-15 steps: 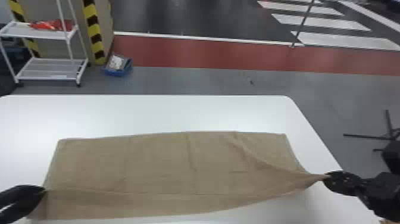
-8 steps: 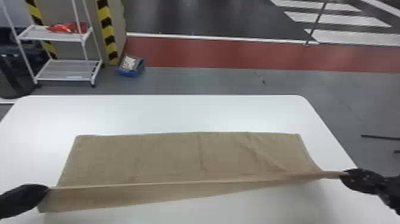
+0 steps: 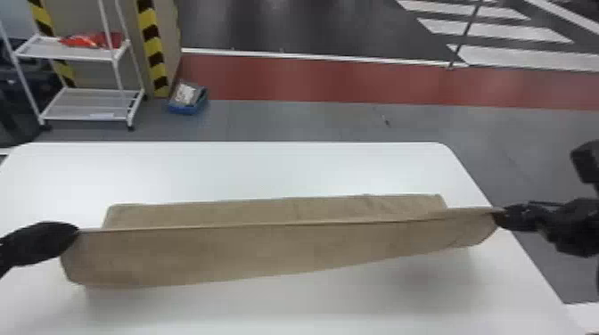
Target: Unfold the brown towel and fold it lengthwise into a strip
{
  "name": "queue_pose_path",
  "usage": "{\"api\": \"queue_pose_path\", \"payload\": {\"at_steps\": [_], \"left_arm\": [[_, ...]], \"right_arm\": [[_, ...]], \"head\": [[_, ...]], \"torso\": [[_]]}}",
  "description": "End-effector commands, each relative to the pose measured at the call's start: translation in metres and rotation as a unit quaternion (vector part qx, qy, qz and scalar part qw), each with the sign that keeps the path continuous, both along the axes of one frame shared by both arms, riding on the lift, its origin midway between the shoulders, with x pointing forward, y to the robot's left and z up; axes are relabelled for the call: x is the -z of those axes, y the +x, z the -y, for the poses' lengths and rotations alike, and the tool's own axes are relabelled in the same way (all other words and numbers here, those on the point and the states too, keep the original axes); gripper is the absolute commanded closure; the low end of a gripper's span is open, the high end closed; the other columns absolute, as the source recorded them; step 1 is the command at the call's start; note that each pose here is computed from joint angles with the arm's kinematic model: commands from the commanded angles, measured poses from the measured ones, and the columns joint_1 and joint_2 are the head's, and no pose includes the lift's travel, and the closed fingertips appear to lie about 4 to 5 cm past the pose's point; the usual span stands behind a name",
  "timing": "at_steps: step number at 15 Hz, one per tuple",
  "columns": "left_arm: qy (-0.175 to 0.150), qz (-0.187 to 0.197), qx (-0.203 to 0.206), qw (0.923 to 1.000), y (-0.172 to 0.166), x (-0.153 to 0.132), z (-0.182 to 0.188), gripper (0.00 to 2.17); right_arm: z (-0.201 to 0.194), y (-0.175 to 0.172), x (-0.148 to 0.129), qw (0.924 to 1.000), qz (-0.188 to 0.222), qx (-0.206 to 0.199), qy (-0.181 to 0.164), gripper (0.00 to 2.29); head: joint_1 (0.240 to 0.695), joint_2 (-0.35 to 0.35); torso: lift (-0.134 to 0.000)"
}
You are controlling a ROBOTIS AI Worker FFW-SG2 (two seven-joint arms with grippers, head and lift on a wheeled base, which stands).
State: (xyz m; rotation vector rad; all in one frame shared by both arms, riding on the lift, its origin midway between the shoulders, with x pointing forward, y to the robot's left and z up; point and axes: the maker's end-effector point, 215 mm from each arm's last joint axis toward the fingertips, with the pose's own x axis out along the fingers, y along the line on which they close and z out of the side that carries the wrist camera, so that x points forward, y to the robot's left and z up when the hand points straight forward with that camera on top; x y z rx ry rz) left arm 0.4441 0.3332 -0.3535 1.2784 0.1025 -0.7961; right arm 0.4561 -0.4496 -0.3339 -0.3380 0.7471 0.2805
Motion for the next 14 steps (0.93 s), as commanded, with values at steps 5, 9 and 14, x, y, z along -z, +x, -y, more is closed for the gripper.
{"api": "queue_pose_path", "payload": {"at_steps": [5, 9, 14], "left_arm": [[-0.008, -0.033, -0.036, 0.9988, 0.065, 0.013, 0.017, 1.9], [-0.004, -0.047, -0.05, 0.9976, 0.09, 0.018, 0.021, 1.9], [-0.001, -0.049, -0.053, 0.9974, 0.104, 0.02, 0.021, 1.9]], "right_arm": [[-0.018, 0.06, 0.012, 0.9991, -0.042, -0.005, -0.01, 2.26], [-0.027, 0.083, 0.014, 0.998, -0.059, -0.01, -0.022, 2.26], [-0.021, 0.093, 0.035, 0.9952, -0.095, -0.006, -0.022, 2.26]], "head": [[0.695, -0.141], [0.695, -0.121], [0.695, -0.117]], "torso": [[-0.12], [-0.12], [-0.12]]}}
